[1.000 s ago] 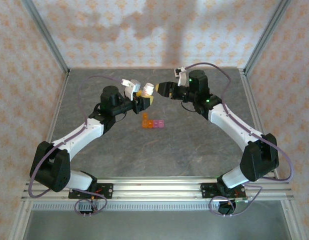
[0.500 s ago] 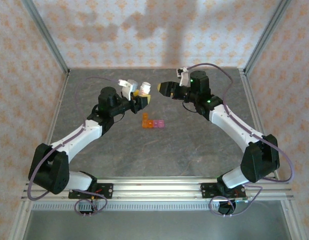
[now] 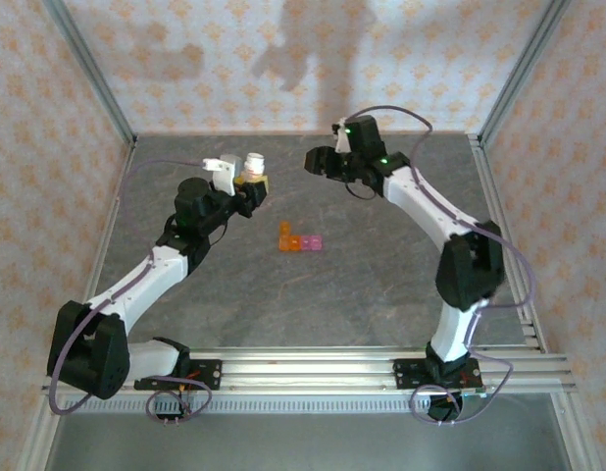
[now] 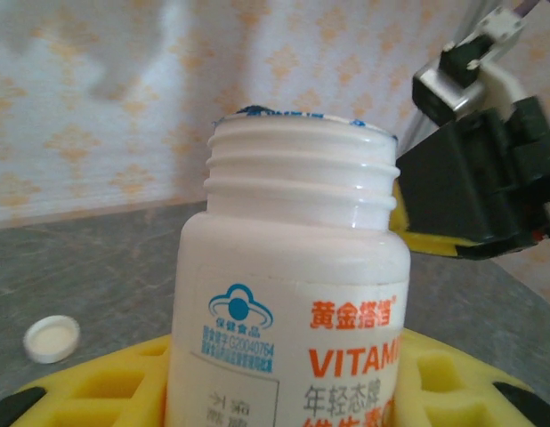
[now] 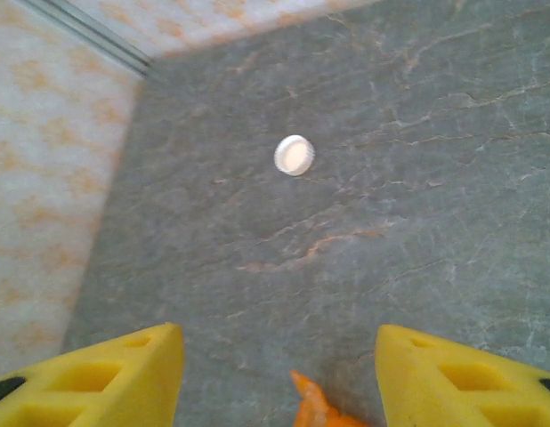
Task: Sort the pills into containers
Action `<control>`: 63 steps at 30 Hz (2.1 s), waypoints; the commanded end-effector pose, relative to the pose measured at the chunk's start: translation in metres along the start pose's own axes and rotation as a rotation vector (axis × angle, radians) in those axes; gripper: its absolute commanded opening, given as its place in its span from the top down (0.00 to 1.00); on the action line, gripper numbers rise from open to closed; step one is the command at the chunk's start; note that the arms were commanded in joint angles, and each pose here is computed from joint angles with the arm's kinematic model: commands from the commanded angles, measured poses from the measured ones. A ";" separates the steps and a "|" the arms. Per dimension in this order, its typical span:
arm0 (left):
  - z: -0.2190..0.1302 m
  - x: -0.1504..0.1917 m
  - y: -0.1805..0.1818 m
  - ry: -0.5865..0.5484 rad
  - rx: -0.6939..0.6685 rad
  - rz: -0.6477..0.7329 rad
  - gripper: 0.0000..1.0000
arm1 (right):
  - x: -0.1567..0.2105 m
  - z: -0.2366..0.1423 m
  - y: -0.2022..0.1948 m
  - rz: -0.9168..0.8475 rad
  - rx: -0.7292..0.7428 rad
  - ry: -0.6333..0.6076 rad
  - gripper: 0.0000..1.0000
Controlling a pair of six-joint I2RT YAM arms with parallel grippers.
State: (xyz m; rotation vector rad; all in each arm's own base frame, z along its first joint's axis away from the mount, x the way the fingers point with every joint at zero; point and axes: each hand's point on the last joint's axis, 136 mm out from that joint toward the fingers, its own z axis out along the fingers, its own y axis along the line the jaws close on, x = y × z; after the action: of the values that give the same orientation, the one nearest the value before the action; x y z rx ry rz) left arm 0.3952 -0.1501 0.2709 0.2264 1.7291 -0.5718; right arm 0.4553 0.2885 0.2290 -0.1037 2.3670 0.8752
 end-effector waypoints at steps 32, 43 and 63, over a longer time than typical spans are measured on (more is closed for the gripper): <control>-0.027 -0.015 0.075 -0.038 -0.233 -0.075 1.00 | -0.016 0.167 0.019 -0.087 0.003 0.025 0.42; -0.029 0.012 0.041 0.087 -0.088 -0.109 1.00 | -0.001 0.073 0.019 -0.134 0.103 0.055 0.44; -0.029 0.093 -0.007 0.379 0.001 -0.070 1.00 | 0.108 0.022 -0.074 -0.103 0.320 0.116 0.44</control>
State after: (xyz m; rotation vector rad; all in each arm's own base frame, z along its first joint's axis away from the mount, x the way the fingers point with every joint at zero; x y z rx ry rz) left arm 0.3477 -0.1551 0.1963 0.2617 2.0790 -0.6230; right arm 0.3907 0.2641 0.0928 -0.1636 2.6441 0.4692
